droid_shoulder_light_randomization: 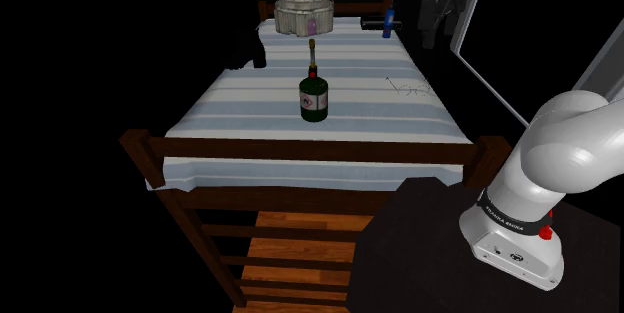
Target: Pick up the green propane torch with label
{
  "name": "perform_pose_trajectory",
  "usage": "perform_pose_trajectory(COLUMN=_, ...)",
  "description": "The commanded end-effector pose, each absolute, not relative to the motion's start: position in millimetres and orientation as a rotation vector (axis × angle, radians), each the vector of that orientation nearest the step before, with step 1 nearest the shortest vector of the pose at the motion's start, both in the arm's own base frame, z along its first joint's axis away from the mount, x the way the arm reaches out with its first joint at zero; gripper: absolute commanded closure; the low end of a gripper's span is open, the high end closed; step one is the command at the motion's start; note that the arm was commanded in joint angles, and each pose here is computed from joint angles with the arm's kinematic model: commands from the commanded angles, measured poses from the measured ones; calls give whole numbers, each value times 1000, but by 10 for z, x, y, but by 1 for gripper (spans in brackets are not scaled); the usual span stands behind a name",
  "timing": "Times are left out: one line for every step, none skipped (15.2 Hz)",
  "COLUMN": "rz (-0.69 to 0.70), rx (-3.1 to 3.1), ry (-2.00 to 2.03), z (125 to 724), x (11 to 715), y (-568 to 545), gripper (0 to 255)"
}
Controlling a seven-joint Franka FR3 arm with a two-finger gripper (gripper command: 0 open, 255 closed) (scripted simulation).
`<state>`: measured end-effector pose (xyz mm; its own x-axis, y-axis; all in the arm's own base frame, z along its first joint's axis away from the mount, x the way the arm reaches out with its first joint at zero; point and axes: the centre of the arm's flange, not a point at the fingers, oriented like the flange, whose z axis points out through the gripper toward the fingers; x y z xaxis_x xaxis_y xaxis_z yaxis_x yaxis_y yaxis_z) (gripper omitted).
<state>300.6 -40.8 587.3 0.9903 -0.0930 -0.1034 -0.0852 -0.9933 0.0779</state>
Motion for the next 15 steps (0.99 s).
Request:
perform_pose_trajectory(rz=-164, rx=3061, ry=-137, z=5873, x=3006, y=-408, gripper=0)
perform_pose_trajectory(rz=-137, rx=3064, ry=-136, z=5802, x=3087, y=-392, gripper=0)
perform_pose_trajectory(rz=-109, rx=3068, ry=-135, z=5733, x=3168, y=-375, gripper=0)
perform_pose_trajectory(rz=-82, rx=3071, ry=-134, z=5665, x=3250, y=-359, gripper=0)
perform_pose_trajectory(rz=-54, rx=3074, ry=-133, z=5598, x=3334, y=-342, gripper=0)
perform_pose_trajectory(rz=-27, rx=3077, ry=-133, z=5533, x=3419, y=-325, gripper=0)
perform_pose_trajectory(rz=1, rx=3079, ry=-132, z=5470, x=3505, y=-307, gripper=0)
perform_pose_trajectory(rz=28, rx=3081, ry=-131, z=5408, x=3592, y=-290, gripper=0)
perform_pose_trajectory(rz=56, rx=3083, ry=-130, z=5348, x=3680, y=-272, gripper=0)
perform_pose_trajectory(rz=84, rx=3085, ry=-128, z=5290, x=3770, y=-255, gripper=0)
perform_pose_trajectory(rz=111, rx=3086, ry=-127, z=5233, x=3860, y=-236, gripper=0)
perform_pose_trajectory(rz=139, rx=3087, ry=-126, z=5178, x=3951, y=-218, gripper=0)
perform_pose_trajectory(rz=167, rx=3088, ry=-125, z=5124, x=4043, y=-200, gripper=0)
perform_pose_trajectory(rz=195, rx=3089, ry=-124, z=5072, x=4136, y=-181, gripper=0)
perform_pose_trajectory(rz=223, rx=3090, ry=-123, z=5022, x=4230, y=-162, gripper=0)
